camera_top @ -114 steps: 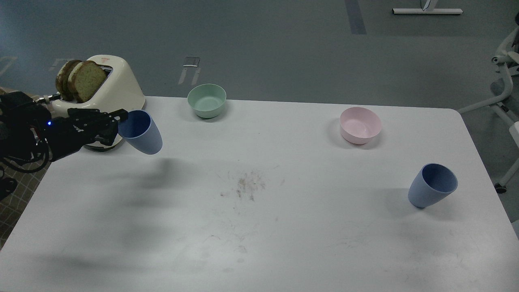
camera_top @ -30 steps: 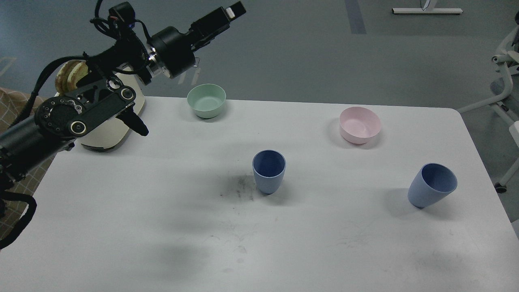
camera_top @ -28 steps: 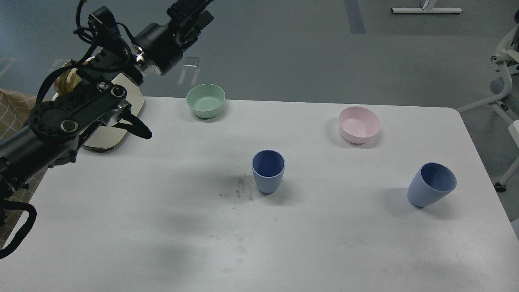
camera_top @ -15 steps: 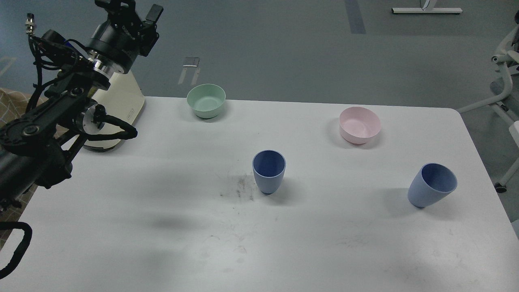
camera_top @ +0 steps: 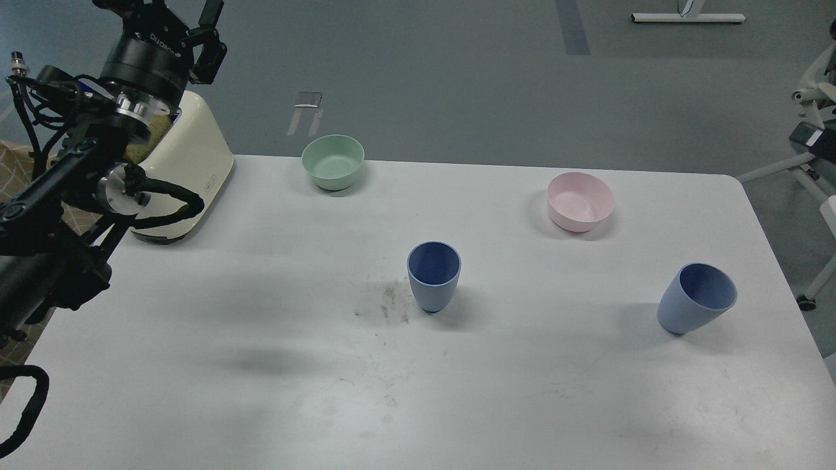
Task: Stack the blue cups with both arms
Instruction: 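Withdraw the left arm back toward the toaster, then reach the right gripper to the other blue cup and grasp it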
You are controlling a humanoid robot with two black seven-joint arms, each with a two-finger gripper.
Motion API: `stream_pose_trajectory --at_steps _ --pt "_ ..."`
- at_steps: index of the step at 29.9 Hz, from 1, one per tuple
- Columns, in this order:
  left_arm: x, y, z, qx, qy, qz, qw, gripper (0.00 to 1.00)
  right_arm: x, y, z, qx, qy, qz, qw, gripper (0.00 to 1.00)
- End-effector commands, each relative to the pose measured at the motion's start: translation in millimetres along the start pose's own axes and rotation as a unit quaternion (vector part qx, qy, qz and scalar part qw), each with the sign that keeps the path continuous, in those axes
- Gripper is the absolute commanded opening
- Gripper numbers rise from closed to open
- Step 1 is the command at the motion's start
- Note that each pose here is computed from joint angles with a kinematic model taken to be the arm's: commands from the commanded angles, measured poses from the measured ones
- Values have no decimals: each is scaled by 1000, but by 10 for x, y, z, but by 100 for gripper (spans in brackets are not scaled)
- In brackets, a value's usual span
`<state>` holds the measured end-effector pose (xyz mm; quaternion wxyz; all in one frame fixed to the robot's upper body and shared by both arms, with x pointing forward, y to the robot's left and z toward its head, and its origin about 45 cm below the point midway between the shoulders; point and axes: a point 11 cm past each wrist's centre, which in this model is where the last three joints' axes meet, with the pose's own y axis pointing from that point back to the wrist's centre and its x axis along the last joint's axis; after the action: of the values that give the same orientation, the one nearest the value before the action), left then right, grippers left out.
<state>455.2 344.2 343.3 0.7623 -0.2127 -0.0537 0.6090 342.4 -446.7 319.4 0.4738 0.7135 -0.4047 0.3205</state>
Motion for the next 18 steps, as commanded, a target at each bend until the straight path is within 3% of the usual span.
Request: stream_pose_trajectory --at_steps 1,18 --pt "-19 3 -40 2 5 1 1000 98 -329 -113 20 -17 51 -49 997 100" --pt "-34 17 -80 5 8 1 1000 98 -1095 -258 78 -40 133 -144 980 99"
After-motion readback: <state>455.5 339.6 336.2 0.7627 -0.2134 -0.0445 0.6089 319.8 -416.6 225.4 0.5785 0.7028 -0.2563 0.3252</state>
